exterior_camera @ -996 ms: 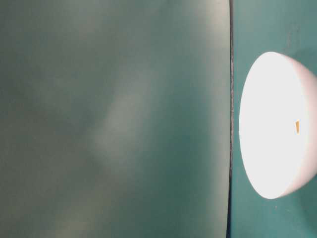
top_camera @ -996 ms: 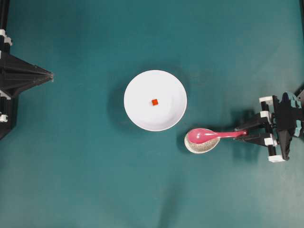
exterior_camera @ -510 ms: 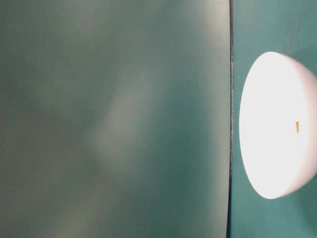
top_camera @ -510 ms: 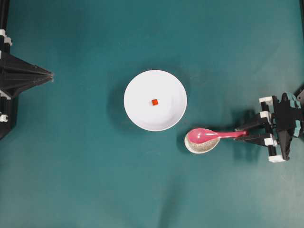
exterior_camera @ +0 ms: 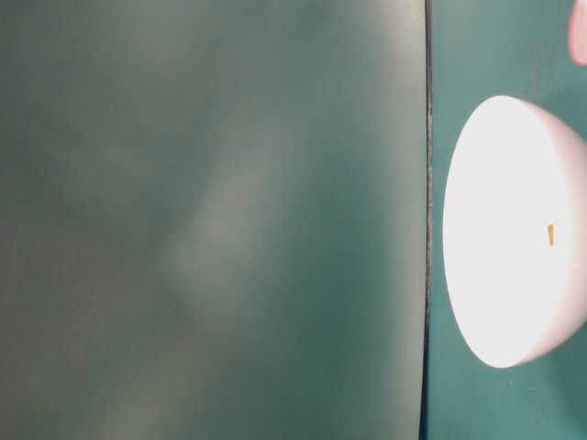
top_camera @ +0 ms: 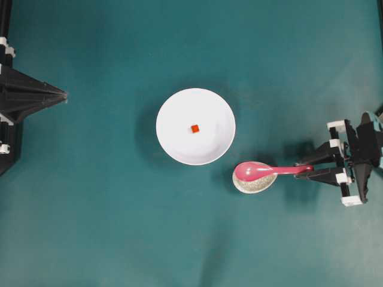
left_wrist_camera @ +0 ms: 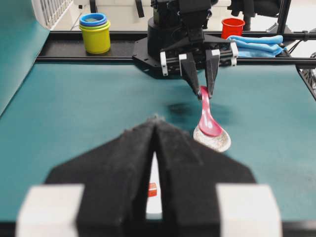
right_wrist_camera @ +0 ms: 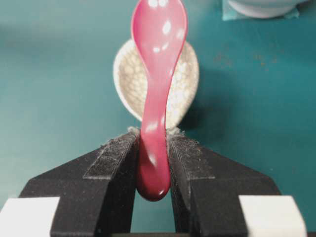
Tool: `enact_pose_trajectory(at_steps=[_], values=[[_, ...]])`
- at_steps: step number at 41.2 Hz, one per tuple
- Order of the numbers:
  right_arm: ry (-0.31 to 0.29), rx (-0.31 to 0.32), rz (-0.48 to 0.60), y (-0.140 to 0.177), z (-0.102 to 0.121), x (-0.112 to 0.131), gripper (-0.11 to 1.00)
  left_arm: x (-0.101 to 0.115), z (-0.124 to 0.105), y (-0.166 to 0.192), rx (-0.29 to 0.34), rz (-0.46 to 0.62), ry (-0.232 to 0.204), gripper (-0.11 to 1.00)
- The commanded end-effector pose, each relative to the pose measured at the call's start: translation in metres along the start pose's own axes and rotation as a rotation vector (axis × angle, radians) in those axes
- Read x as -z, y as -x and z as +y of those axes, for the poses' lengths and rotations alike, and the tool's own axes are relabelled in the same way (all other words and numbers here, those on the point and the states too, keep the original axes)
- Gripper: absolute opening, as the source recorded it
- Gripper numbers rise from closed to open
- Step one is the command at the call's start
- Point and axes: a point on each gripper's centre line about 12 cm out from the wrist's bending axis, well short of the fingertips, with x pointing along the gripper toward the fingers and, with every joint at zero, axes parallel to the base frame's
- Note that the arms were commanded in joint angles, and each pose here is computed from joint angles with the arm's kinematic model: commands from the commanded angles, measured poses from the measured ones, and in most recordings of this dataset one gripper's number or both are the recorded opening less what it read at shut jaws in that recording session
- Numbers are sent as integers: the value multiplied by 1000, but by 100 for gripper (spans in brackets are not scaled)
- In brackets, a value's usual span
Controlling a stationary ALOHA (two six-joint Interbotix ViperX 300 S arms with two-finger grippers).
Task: Grip the spoon and scoop the red block from the bowl with right arm.
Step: 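Close the right gripper on the spoon handle and lift it, then carry the spoon with the right gripper over the white bowl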
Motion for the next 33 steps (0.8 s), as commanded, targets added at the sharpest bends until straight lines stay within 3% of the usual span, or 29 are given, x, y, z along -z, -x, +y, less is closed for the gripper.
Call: enact_pose_trajectory(at_steps=[1,17,33], values=[[-23,-20,-28,-1,5,-10,26,-12,1,-2,-3,-34,-5,0],[-54,-76,-38,2,19,-43,26,-13,1,-2,-4,-37,-5,0],[-85,-61,-9,4,16,-94,26,-13,1,-2,-3,-32,7,0]])
